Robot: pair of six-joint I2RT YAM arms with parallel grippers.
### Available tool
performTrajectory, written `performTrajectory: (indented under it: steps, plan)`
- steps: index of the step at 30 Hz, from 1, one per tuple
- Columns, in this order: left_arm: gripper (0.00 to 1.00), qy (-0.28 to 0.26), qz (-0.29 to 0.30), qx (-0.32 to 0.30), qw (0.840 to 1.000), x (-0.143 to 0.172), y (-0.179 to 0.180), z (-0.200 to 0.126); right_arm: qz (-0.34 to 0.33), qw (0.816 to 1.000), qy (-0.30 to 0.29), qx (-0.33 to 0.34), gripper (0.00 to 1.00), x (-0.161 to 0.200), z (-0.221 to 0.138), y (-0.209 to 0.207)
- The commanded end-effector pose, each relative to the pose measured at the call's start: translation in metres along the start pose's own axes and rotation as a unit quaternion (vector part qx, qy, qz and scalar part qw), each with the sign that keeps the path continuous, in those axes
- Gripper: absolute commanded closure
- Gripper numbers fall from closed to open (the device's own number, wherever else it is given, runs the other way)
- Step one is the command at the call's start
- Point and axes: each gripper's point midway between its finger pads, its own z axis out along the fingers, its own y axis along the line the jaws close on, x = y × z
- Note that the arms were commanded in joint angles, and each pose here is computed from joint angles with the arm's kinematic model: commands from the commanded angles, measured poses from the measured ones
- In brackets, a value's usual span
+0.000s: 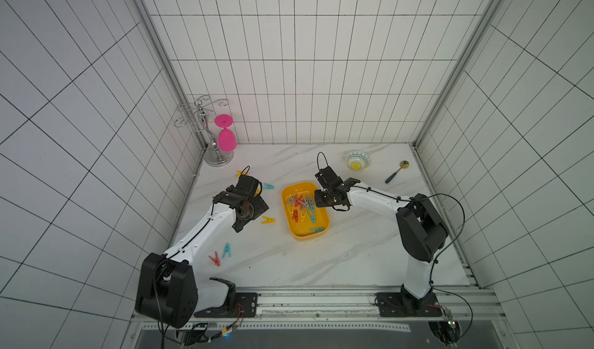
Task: Put the clothespins into the storage box
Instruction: Move the storage box to the center of the board.
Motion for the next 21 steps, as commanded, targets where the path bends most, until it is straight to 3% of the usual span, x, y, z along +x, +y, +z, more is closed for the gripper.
performTrajectory:
  steps: [1, 8, 14, 21]
  plan:
    - [0.04, -0.002, -0.053, 0.009, 0.999, 0.001, -0.005, 0.005, 0.029, 0.999, -0.005, -0.038, 0.83, -0.007, 0.002, 0.021]
    - [0.04, 0.01, -0.103, -0.016, 0.995, 0.012, 0.001, 0.017, 0.028, 0.997, 0.002, -0.069, 0.75, 0.006, -0.008, 0.037]
    - [0.08, 0.018, -0.143, -0.04, 0.989, 0.014, 0.001, 0.034, 0.022, 0.998, -0.014, -0.059, 0.67, 0.01, -0.03, 0.021]
    - [0.12, 0.024, -0.145, -0.052, 0.988, 0.013, -0.017, 0.051, 0.017, 0.998, -0.021, -0.053, 0.61, 0.017, -0.046, 0.011]
